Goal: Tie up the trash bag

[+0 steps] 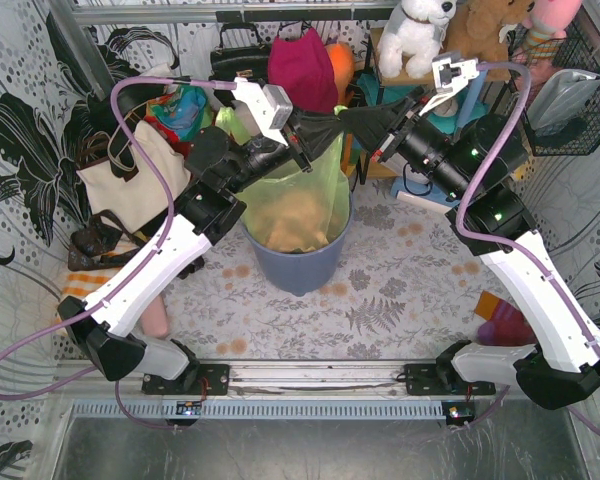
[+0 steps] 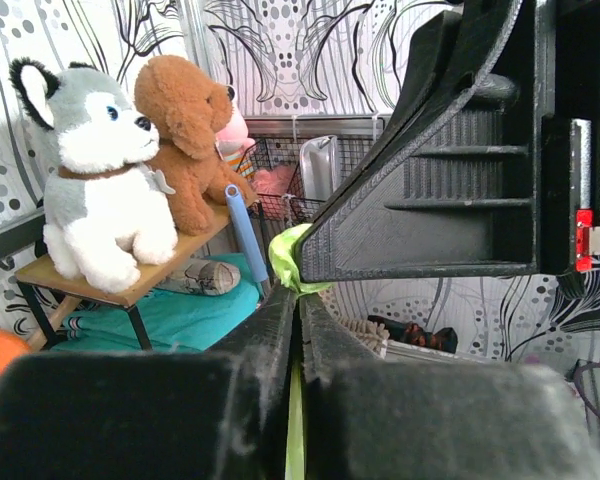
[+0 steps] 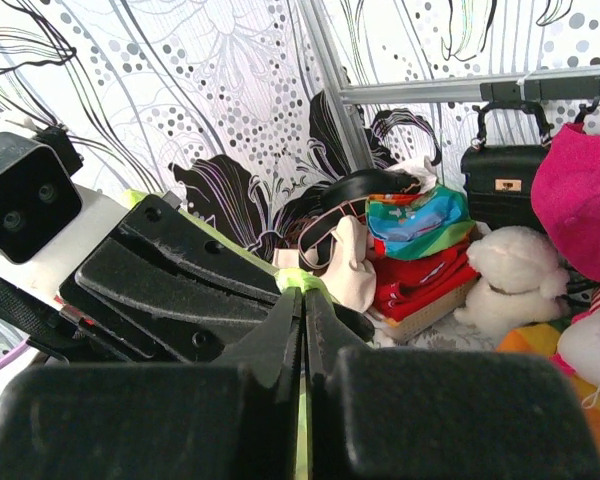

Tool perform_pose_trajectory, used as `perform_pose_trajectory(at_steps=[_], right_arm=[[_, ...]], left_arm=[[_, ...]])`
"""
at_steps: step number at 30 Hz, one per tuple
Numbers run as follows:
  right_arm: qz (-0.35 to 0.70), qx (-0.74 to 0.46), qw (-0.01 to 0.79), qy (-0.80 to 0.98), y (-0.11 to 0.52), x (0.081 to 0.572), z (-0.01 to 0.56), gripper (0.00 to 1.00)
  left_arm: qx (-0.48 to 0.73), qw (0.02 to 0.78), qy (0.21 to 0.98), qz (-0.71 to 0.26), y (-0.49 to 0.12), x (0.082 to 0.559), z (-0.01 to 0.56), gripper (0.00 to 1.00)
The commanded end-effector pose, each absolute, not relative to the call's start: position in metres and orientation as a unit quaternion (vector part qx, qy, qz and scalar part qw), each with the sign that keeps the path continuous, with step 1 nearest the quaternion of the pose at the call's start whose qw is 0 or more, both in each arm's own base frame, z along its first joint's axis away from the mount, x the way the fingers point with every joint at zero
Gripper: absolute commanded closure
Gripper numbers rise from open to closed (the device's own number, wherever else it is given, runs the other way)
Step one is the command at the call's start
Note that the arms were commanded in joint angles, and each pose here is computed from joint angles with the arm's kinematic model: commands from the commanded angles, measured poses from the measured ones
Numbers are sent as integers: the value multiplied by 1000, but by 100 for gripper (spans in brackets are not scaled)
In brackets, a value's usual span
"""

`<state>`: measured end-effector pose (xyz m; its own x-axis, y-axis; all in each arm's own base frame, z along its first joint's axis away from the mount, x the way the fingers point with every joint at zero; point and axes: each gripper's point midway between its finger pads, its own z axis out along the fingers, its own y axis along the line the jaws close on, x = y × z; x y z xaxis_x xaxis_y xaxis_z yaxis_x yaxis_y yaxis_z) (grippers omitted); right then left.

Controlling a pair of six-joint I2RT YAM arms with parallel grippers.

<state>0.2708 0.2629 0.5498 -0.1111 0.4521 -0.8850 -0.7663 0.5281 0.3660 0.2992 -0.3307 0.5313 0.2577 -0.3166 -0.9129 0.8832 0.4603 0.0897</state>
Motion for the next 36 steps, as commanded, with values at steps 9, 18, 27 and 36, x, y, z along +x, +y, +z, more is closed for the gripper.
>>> perform_pose_trajectory(at_steps=[9,18,27,36], right_arm=[[440,-126,667,588,243,260,583,73],[449,-150,631,615,262,267,570,75],[449,-148,633,613,260,265,571,83],[448,-147,643,604,257,264,577,100]], left_arm=[[321,748,412,-410,-321,285,553,100],[318,747,413,-411,-320,284,554,100],[318,745,416,-413,-322,286,552,100],[322,740,418,-417,-324,286,549,100]])
